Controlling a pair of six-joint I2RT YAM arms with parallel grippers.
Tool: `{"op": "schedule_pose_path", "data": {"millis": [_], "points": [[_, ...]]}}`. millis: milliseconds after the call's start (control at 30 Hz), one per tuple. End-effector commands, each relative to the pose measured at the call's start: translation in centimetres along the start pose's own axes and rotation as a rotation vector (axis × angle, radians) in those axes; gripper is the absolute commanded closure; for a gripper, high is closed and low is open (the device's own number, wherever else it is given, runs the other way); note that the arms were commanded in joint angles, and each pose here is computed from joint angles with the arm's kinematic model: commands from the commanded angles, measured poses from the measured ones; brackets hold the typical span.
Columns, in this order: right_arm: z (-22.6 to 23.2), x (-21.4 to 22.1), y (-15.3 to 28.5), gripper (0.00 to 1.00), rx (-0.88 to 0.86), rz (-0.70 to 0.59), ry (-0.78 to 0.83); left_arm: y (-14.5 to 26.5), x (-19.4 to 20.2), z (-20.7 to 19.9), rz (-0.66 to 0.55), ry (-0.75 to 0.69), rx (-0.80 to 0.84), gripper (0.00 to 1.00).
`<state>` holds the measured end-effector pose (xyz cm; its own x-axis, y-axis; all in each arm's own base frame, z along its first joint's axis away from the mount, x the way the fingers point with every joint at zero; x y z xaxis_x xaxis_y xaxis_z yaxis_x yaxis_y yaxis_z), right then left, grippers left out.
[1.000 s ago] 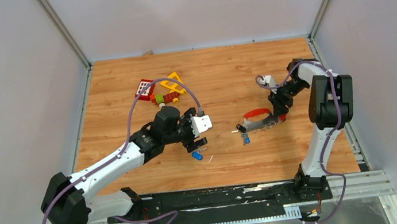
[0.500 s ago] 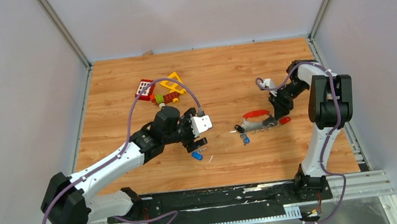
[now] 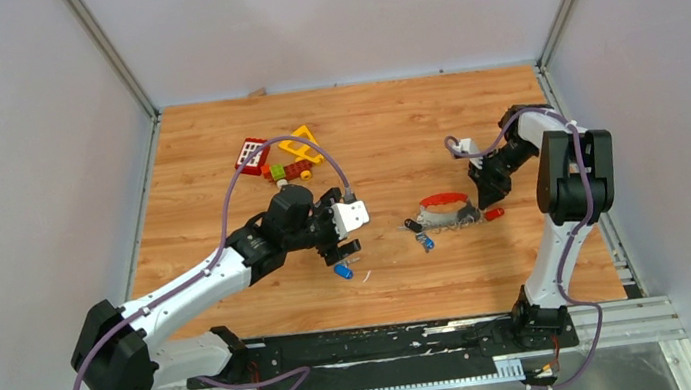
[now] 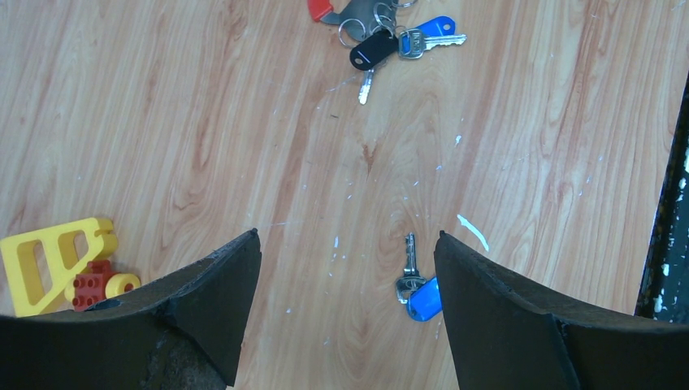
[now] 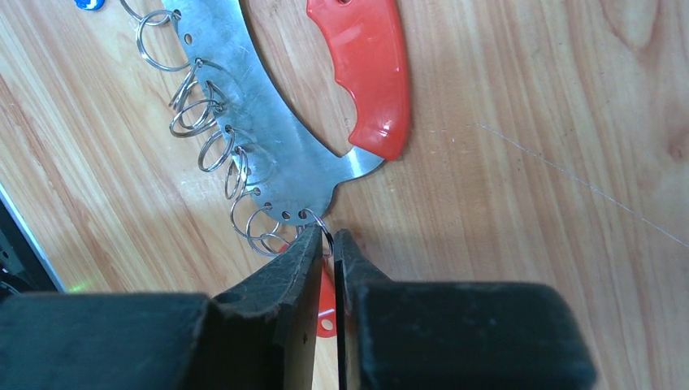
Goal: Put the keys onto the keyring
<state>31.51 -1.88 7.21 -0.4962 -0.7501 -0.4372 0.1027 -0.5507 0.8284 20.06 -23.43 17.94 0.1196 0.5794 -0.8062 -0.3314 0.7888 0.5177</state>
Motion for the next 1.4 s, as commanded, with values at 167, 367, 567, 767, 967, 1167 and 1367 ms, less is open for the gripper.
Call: {"op": "schedule_pose_path", "data": {"millis": [167,367,567,767,967,1167,1367], "points": [[1.5,-0.7,0.9,0.89,-0.023,-0.045,0.037,0.5,-1.1,0.4,-0.035,-0.022,-0.014,0.16],[2.1,-0.9,1.0,0.87,-0.029,-0.064,0.038,0.6,-1.2,0.5,-0.038,-0.023,-0.017,0.16],[2.3,-1.1,1.0,0.86,-0.036,-0.073,0.035,0.6,-1.2,0.4,-0.038,-0.024,-0.017,0.16],[2.5,-0.7,0.7,0.86,-0.042,-0.068,0.028,0.6,-1.2,0.5,-0.042,-0.025,-0.017,0.16],[2.6,-0.3,0.4,0.86,-0.036,-0.056,0.026,0.7,-1.2,0.5,-0.042,-0.024,-0.016,0.16],[2.2,-0.4,0.4,0.88,-0.016,-0.056,0.022,0.6,-1.2,0.4,-0.041,-0.023,-0.014,0.16],[1.8,-0.5,0.5,0.94,0.000,-0.057,0.020,0.6,-1.2,0.4,-0.041,-0.023,-0.012,0.16]]}}
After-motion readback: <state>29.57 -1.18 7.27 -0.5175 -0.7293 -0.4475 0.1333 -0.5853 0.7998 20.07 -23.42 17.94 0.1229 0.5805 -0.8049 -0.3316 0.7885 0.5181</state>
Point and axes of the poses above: each gripper's point midway between its finger pads, its own y axis back along the fingers, its own z axis along the line the jaws close on, x = y × z, the point moved 6 cm from there along y, back along the fingers, and after that the axes turned 2 degrees about -y, right-handed, at the moved point
